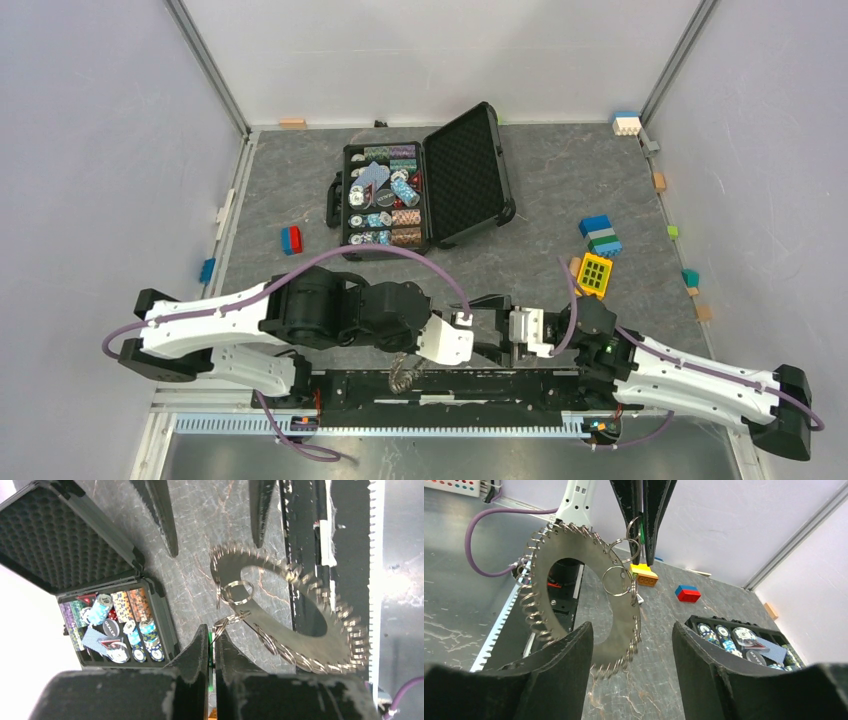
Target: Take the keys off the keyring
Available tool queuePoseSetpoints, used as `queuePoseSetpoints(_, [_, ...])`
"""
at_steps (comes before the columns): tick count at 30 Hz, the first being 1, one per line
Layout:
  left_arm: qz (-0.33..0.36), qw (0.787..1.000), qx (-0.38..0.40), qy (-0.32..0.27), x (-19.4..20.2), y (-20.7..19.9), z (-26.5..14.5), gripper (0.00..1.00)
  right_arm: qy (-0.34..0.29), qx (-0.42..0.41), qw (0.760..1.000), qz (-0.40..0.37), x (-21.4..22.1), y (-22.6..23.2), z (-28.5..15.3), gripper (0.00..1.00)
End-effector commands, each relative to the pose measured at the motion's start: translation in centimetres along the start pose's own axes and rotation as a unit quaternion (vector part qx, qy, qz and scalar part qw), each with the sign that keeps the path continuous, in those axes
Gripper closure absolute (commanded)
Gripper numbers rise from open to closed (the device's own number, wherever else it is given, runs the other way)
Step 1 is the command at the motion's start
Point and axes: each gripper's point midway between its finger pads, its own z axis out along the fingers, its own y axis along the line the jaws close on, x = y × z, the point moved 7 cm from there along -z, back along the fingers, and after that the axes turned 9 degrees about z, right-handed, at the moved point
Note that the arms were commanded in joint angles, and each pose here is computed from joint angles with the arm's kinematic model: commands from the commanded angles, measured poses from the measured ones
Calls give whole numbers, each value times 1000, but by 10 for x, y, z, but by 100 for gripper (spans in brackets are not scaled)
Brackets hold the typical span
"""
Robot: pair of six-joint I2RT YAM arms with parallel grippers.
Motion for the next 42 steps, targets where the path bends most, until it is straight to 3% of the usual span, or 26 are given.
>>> queuePoseSetpoints(1, [-69, 995, -64, -24, -2, 12, -5, 98, -21, 32, 999, -18, -21, -9, -4, 35])
queuePoseSetpoints(10, [-134, 987, -76, -37, 7, 31, 1, 98, -62, 65, 996, 7, -31, -9, -14, 35])
queuePoseSetpoints(17, [-159, 985, -60, -30, 9, 40, 11, 98, -63, 87, 994, 23, -29, -14, -10, 43])
queuePoseSetpoints(28, [-173, 983, -53, -20, 10, 44, 16, 98, -97, 41, 993, 45, -32, -8, 7, 51])
queuePoseSetpoints(34, [-176, 983, -49, -18, 10, 44, 17, 98, -94, 43, 993, 60, -29, -9, 13, 53])
queuePoseSetpoints(42, [-178, 983, -47, -17, 9, 44, 18, 98, -68, 101, 987, 103, -20, -21, 19, 63])
